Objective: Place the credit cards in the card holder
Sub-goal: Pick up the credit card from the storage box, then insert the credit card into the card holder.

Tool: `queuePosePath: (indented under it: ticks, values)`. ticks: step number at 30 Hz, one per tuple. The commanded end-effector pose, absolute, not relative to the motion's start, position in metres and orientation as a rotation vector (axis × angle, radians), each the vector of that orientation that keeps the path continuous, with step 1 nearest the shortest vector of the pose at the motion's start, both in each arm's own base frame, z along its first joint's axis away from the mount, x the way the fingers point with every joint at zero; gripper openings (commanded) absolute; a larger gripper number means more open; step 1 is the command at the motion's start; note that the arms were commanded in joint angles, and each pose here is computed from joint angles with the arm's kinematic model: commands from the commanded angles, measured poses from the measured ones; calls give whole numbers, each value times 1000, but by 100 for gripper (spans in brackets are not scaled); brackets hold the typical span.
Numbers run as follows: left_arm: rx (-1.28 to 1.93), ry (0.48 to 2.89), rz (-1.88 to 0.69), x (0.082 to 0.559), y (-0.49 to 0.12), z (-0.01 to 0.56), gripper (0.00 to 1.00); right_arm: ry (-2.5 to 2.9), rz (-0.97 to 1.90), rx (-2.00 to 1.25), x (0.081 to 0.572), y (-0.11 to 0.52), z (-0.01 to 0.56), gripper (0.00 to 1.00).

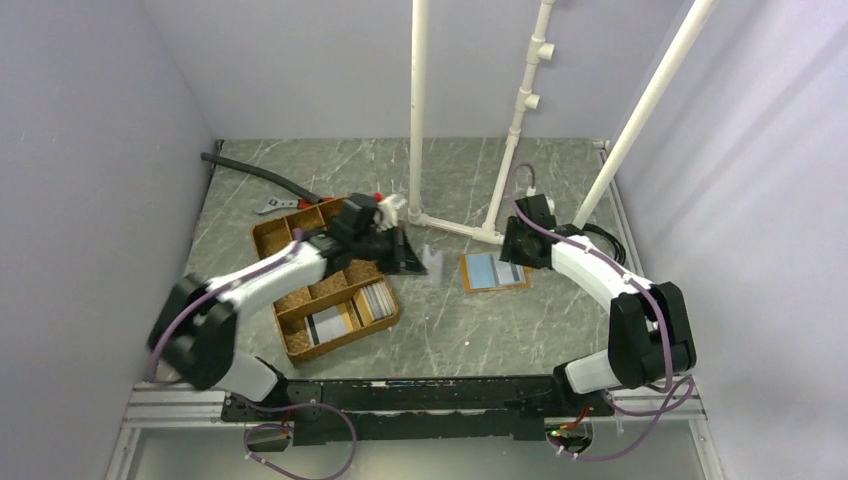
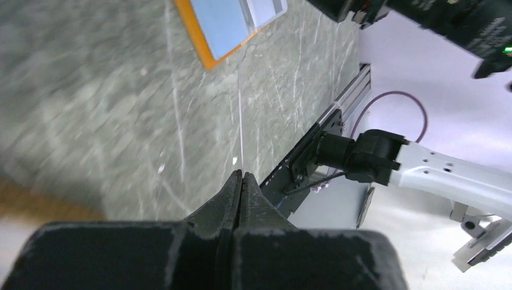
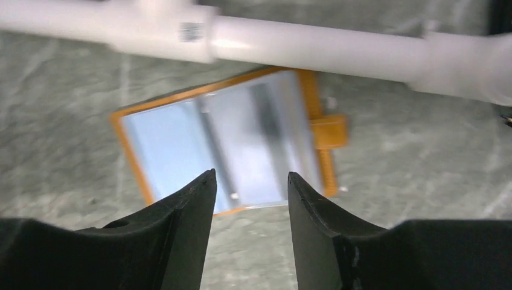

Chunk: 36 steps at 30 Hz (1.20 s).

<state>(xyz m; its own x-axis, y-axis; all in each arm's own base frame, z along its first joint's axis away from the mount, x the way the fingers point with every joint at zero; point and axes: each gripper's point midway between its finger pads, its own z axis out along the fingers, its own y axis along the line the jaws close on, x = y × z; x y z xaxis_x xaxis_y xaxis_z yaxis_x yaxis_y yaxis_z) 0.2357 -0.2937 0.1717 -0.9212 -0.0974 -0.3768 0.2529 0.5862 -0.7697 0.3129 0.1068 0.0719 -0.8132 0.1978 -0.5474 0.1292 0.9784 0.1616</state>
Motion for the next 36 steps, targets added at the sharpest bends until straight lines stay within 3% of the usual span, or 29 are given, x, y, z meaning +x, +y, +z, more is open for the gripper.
queuePosePath:
  ticks: [1, 4, 16, 36]
  values:
    - [330, 2305, -1456, 254, -373, 186, 0, 2570, 88, 317, 307, 69, 59, 45]
    - [276, 2349, -1522, 268, -403, 166, 0, 2581, 89, 350, 310, 62, 51, 32]
    - [93, 2567, -1446, 297, -439, 89, 0, 2624, 36, 473, 296, 55, 18, 17]
    - [122, 2529, -1631, 290, -459, 72, 0, 2663, 71, 491, 283, 60, 3, 13]
